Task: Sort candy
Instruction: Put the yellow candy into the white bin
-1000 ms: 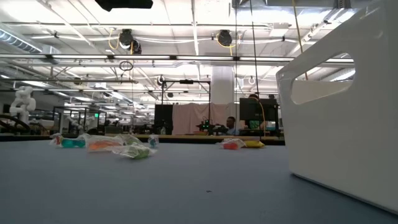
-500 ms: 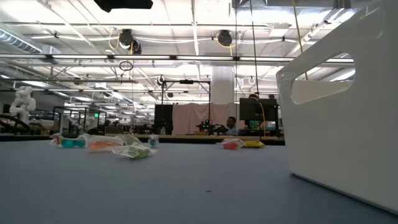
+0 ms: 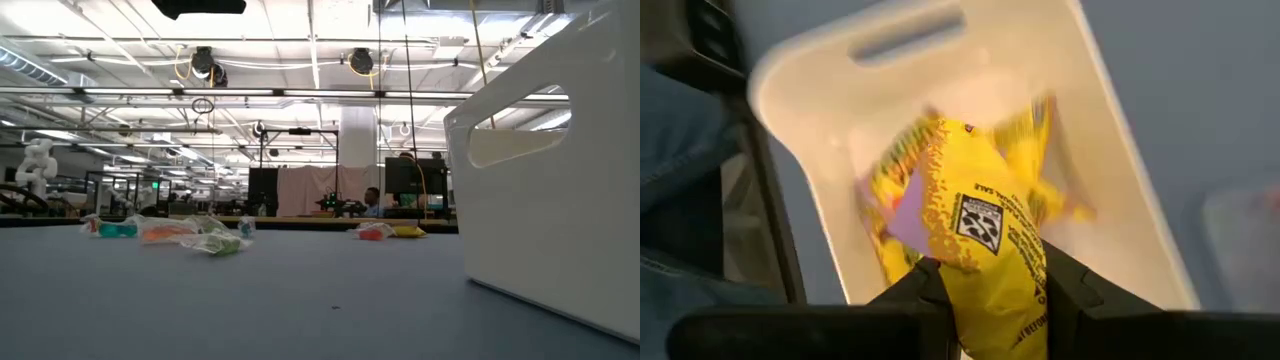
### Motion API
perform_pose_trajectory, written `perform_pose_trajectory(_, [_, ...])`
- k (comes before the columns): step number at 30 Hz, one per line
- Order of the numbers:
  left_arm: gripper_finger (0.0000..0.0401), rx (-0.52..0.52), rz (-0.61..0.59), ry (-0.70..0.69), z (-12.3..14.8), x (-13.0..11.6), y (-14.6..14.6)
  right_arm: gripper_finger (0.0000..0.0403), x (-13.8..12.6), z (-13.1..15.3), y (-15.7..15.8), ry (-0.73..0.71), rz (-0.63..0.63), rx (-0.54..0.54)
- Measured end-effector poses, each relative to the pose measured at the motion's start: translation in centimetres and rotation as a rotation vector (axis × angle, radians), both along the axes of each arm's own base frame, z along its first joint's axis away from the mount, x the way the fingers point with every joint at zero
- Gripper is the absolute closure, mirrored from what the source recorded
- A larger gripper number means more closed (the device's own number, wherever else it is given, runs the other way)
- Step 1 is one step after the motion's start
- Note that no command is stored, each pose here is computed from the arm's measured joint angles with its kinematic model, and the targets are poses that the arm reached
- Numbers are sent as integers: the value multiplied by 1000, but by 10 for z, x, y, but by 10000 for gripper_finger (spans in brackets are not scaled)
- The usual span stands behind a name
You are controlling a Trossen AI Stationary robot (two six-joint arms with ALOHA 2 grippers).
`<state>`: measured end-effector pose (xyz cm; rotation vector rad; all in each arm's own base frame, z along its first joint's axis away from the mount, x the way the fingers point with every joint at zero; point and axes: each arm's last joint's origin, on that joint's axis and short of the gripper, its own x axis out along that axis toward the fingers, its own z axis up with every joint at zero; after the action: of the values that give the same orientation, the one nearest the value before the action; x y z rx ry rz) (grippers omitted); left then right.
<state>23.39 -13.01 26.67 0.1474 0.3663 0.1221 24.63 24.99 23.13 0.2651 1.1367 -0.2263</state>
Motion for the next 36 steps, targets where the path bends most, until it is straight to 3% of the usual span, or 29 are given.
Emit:
perform_pose_trajectory(6, [111,0,0,0,0,0,0,332,0,-15,1,121,-99,41])
perform_pose_trajectory(17, [111,-8,0,-13,1,1,0,329,-2,-15,1,155,-128,74])
perform_pose_trajectory(20, [111,-7,0,-13,1,1,0,308,-2,-15,2,163,-128,86])
perform_pose_trajectory(29, [111,-7,0,-13,1,1,0,192,-4,-10,1,173,-121,81])
perform_pose_trajectory(32, [111,-7,5,-13,1,1,1,174,-4,1,1,136,-101,67])
perform_pose_trajectory(36, [111,-2,26,-15,2,4,6,171,-4,24,2,15,-62,-42])
